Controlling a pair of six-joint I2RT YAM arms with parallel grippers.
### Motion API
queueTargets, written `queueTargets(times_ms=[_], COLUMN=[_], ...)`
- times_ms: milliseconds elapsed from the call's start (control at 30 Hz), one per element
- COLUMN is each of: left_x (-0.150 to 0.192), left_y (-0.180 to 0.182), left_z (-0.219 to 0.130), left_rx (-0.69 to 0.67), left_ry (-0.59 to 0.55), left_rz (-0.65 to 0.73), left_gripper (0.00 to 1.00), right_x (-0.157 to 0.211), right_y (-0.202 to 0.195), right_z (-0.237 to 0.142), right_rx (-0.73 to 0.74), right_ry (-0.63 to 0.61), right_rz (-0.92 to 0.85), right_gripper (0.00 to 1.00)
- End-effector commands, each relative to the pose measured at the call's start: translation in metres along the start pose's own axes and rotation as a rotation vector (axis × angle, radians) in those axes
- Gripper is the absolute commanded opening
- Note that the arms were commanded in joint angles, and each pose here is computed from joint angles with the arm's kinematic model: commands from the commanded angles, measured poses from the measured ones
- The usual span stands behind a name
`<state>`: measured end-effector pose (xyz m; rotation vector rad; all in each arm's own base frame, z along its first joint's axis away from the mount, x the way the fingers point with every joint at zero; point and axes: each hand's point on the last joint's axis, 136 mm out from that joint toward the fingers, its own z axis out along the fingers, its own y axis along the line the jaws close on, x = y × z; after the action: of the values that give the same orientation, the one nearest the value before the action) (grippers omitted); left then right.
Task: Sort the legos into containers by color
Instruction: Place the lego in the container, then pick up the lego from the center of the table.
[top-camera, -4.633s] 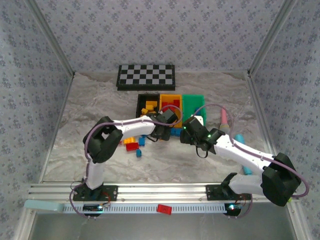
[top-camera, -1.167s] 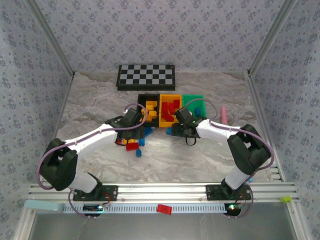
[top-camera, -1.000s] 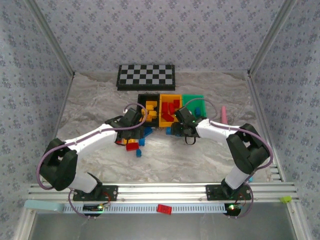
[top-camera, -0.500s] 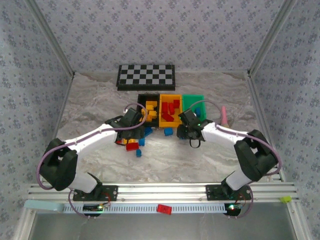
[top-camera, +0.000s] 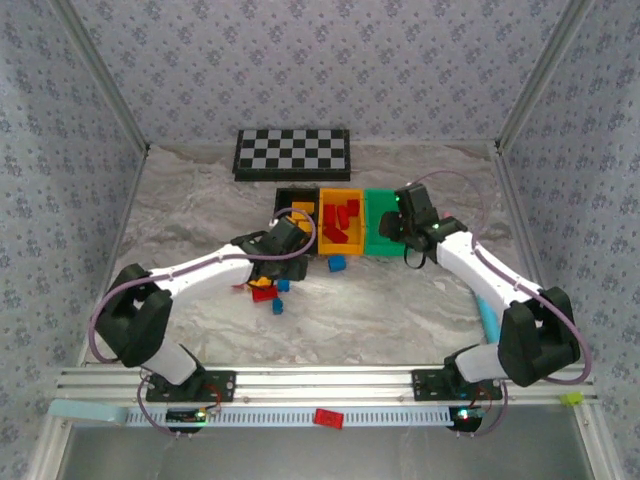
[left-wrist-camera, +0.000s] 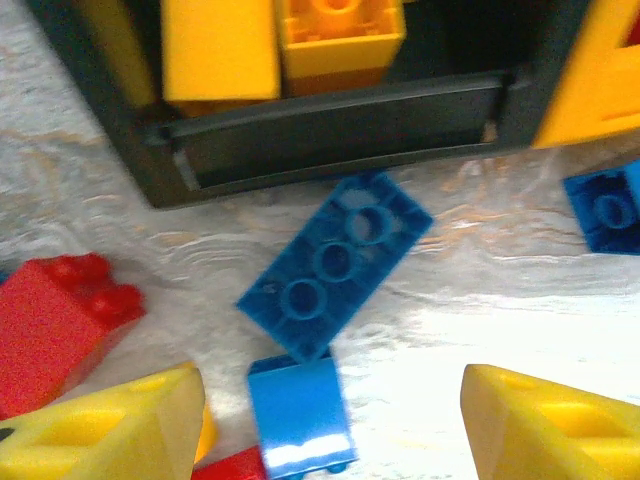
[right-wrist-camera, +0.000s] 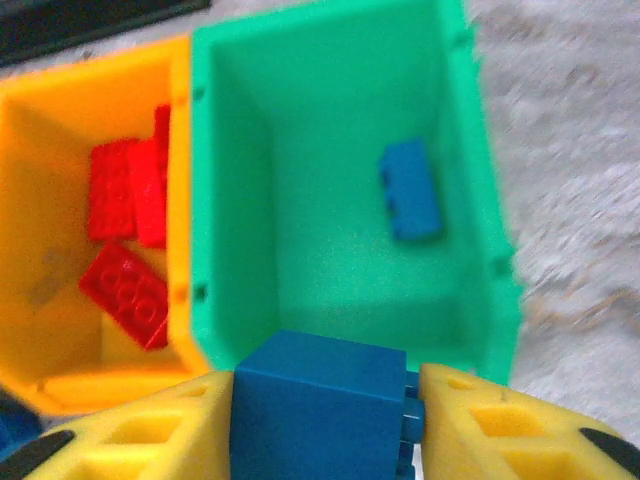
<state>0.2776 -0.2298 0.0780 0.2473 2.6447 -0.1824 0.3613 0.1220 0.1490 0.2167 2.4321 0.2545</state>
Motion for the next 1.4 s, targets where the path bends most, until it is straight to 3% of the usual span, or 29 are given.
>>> queueTargets(times_ms=[0, 67, 167, 600, 767, 1367], left_x=[-0.013, -0.014, -0.016, -0.029, -0.032, -0.036], left_y=[-0.022, -0.03, -0.039, -0.087, -0.1, -0.111], left_z=[-0.001, 0.001, 0.003, 0.024, 0.035, 0.057], left_rx=[0.034, 0.039, 0.053, 0.156, 0.127, 0.035], left_ry=[-0.023, -0.019, -0.014, 0.028, 0.034, 0.08], left_rz=[0.015, 0.024, 0.037, 0.063, 0.061, 0.053], left_gripper=[0.68, 0.68, 0.68, 0.7, 0.76, 0.77], right_x=[-0.014, -0.016, -0.012, 0.051, 0.073, 0.102], right_y=[-0.008, -0.01, -0.006, 0.005, -0.003, -0.034], right_z=[0.016, 0.03, 0.035, 0.01, 0.004, 0.004], right_rx=[0.013, 0.037, 0.014, -0.022, -0.02, 0.016], right_ry=[0.031, 0.065, 0.073, 0.107, 0.118, 0.147], right_rz=[-0.019, -0.027, -0.027, -0.067, -0.074, -0.079], right_gripper=[0.57, 0.65, 0.68, 0.68, 0.68, 0.69])
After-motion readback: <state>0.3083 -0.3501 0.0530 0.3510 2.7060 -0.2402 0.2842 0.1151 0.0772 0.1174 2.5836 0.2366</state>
